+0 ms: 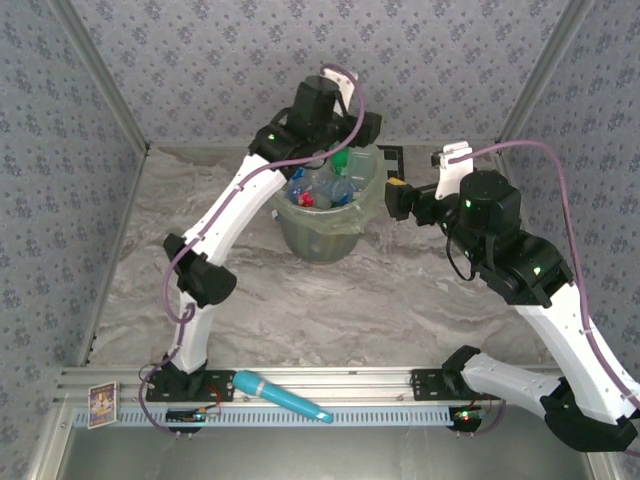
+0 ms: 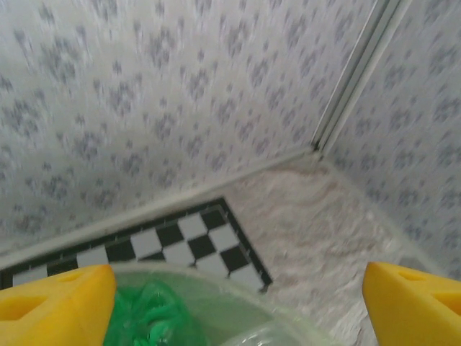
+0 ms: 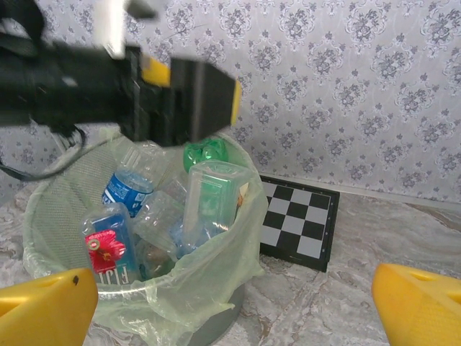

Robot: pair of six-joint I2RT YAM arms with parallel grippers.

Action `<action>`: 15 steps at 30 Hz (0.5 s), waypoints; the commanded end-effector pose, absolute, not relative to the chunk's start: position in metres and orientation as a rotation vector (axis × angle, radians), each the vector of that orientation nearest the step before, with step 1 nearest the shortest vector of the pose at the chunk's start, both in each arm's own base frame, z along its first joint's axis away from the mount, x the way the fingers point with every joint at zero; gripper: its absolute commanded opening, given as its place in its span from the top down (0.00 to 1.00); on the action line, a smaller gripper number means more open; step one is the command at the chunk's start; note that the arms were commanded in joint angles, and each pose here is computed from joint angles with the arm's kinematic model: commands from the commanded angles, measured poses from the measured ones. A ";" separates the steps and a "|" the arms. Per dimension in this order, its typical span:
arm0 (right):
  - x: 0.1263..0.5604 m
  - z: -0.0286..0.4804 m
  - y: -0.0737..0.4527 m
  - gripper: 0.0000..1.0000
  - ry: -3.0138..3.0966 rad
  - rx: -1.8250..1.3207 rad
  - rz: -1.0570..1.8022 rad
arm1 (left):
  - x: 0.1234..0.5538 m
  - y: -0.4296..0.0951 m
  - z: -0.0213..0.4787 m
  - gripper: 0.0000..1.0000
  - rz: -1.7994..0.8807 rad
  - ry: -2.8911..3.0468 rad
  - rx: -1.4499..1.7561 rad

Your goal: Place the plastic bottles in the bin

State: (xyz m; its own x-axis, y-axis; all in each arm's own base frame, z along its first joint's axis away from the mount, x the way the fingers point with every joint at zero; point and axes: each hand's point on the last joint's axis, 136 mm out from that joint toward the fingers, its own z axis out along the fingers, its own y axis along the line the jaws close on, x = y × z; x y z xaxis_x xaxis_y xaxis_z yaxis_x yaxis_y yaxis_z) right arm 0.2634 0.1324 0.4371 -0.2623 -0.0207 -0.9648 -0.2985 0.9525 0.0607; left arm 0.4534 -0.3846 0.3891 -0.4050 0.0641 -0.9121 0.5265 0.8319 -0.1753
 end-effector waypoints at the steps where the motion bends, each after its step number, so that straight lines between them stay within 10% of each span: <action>1: 0.259 0.448 0.127 0.00 1.789 -0.212 0.284 | 0.448 -0.376 0.356 0.12 -0.442 2.057 0.497; 15: 0.262 0.443 0.131 0.00 1.798 -0.224 0.292 | 0.444 -0.354 0.322 0.09 -0.314 2.158 0.491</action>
State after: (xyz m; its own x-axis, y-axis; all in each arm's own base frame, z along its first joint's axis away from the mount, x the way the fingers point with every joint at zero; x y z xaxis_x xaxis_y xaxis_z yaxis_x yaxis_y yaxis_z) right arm 0.2608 0.1294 0.4400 -0.2541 -0.0131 -0.9671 -0.2982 0.9523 0.0654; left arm 0.4542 -0.3754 0.3388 -0.4920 0.1575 -0.8562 0.4824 0.8681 -0.1175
